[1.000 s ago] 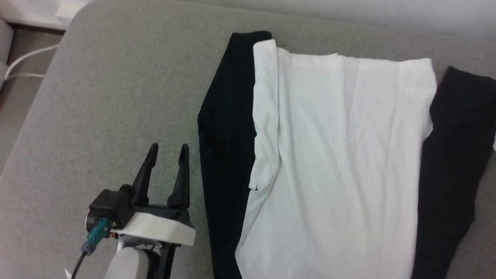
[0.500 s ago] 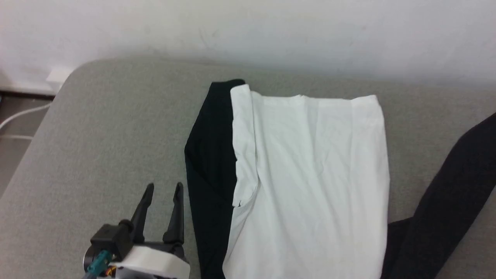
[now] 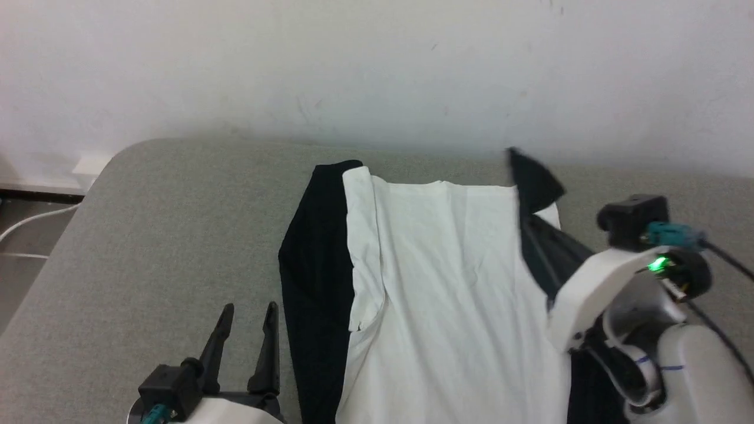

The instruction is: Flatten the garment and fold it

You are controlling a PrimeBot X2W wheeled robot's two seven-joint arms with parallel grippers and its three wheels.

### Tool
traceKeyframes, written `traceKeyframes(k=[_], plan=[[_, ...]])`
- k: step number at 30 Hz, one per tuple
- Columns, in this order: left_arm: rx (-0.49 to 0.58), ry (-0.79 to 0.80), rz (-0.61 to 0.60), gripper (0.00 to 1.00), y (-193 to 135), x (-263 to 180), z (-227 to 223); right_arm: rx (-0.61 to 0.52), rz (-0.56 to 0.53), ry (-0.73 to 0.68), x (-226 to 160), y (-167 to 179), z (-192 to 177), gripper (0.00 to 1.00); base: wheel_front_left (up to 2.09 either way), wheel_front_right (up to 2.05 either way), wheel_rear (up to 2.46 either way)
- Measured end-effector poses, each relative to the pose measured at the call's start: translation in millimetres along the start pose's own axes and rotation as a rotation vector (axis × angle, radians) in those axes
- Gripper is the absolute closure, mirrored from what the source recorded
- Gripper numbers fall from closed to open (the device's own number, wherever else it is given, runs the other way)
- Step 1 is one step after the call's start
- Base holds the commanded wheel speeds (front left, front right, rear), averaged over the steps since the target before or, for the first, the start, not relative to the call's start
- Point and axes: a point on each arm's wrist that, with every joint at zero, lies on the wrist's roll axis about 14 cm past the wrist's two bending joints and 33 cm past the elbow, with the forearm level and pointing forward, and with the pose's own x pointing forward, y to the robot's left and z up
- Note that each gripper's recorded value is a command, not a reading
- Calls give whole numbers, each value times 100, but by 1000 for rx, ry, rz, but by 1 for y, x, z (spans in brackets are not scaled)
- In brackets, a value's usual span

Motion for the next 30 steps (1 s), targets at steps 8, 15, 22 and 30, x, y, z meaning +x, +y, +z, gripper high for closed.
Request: traceKeyframes(k=[8,15,22,30], plan=[[-2,8,50,0,13,-9,-1,33,154,109,32,66,-51,100,0,0,0],[-2,22,105,0,28,-17,-4,45,147,83,65,61,-64,100,0,0,0],[4,51,147,0,39,-21,-11,-15,204,132,81,78,-85,100,0,0,0],[8,70,153,0,42,-12,-17,-84,343,376,62,118,-170,100,0,0,0]])
